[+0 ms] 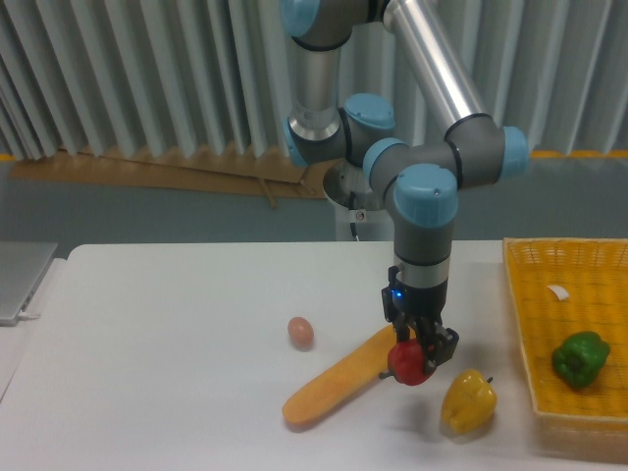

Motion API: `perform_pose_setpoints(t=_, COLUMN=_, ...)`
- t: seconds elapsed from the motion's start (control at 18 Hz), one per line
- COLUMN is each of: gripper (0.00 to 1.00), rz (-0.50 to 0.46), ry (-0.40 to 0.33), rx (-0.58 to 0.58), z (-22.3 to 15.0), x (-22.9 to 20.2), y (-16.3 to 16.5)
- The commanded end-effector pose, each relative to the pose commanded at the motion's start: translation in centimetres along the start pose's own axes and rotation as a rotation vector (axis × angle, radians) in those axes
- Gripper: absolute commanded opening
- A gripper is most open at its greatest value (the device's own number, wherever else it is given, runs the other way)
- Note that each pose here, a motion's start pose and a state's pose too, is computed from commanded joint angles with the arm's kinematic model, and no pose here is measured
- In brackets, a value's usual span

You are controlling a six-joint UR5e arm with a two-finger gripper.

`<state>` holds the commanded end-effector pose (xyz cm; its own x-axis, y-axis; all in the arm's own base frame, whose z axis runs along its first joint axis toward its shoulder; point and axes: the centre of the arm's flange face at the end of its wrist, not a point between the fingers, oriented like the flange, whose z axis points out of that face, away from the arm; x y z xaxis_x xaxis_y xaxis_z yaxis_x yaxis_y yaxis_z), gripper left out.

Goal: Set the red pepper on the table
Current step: 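Lower the red pepper onto the table beside the bread and release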

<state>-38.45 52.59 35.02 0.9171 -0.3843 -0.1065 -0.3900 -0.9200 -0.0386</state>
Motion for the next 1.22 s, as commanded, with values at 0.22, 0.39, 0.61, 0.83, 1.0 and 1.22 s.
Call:
perform_pose_setpoints(t=0.22, gripper=0.49, rz=-0.001, ry=0.005, rx=-0.024, z=0.8, x=0.1, y=-0.1)
perform_pose_setpoints(t=0.39, gripper=0.49, rz=0.019, ry=0.009, rx=-0.038, z=2.3, x=0.5, y=-1.3)
perform_pose_setpoints(t=0.61, gripper=0.49, rz=0.026, ry=0.012, rx=-0.043, z=3.9, x=0.1, y=-1.9)
perform_pose_setpoints(t=0.83, gripper=0.49, rz=0.046, ry=0.025, rx=-0.089, z=5.9, x=0.1, y=-2.5)
perform_pose_setpoints(t=1.0, gripper=0.49, rz=0.049, ry=0.035, rx=-0.102, z=7.4, x=-0.2, y=-2.9)
perform_pose_setpoints(t=1.22, gripper=0.49, rz=0.047, ry=0.030, rx=-0.100, z=7.4, x=-0.4, y=-3.0)
